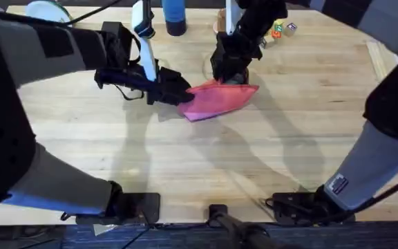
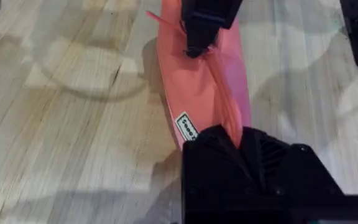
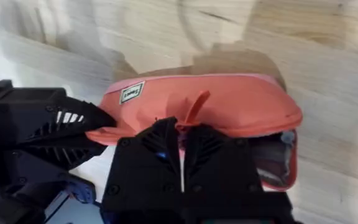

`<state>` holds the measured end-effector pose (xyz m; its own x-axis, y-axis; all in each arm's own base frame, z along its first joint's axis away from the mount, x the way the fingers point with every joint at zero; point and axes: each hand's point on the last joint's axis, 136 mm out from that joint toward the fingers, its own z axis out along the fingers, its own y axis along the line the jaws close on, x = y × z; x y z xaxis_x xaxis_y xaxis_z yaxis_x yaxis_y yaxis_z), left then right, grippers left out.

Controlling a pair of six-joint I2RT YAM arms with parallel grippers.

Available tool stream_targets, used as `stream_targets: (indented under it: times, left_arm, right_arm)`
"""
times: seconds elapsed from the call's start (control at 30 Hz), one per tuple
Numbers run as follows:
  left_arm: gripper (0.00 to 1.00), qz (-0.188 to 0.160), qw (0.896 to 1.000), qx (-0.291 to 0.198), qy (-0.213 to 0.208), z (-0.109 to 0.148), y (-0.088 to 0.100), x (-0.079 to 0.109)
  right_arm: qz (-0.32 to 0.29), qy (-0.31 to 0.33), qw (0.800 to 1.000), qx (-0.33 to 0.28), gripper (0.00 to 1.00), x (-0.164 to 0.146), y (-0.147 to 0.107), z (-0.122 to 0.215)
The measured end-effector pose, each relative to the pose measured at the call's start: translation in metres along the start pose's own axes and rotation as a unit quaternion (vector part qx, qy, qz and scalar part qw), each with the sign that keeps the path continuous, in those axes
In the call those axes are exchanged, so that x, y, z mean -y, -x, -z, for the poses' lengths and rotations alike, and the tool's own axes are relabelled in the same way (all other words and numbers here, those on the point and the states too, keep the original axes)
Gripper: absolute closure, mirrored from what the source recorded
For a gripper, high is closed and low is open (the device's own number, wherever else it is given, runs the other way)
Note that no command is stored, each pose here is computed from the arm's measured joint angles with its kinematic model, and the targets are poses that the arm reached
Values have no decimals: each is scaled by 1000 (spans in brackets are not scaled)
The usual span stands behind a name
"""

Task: Unzip the bag, pick up the pens from the table one at a time and place them inside, then zip the bag closed.

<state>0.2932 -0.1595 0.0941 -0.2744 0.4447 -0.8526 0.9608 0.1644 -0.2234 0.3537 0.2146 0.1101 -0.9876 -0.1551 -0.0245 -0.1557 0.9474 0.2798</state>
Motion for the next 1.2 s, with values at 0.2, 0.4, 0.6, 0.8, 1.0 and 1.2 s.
stream_targets:
  times: [0.2,0.4,0.6,0.8,1.0,1.2]
  left_arm:
    - [959,-4,1000,1,1,0,1,-1]
    - [958,-4,1000,3,-4,-3,2,1]
    - [958,-4,1000,6,-8,-4,4,3]
    - [958,-1,1000,7,-9,-4,4,4]
    - [959,-4,1000,11,-11,-4,6,4]
    - [959,-6,1000,13,-13,-5,7,5]
  right_arm:
    - [-10,-11,1000,2,970,12,3,3]
    - [-46,-3,999,4,970,37,8,11]
    - [-81,7,997,17,970,62,18,25]
    - [-109,-1,993,37,970,95,28,38]
    - [-133,2,990,42,970,117,29,45]
    - [-132,9,990,45,970,125,30,48]
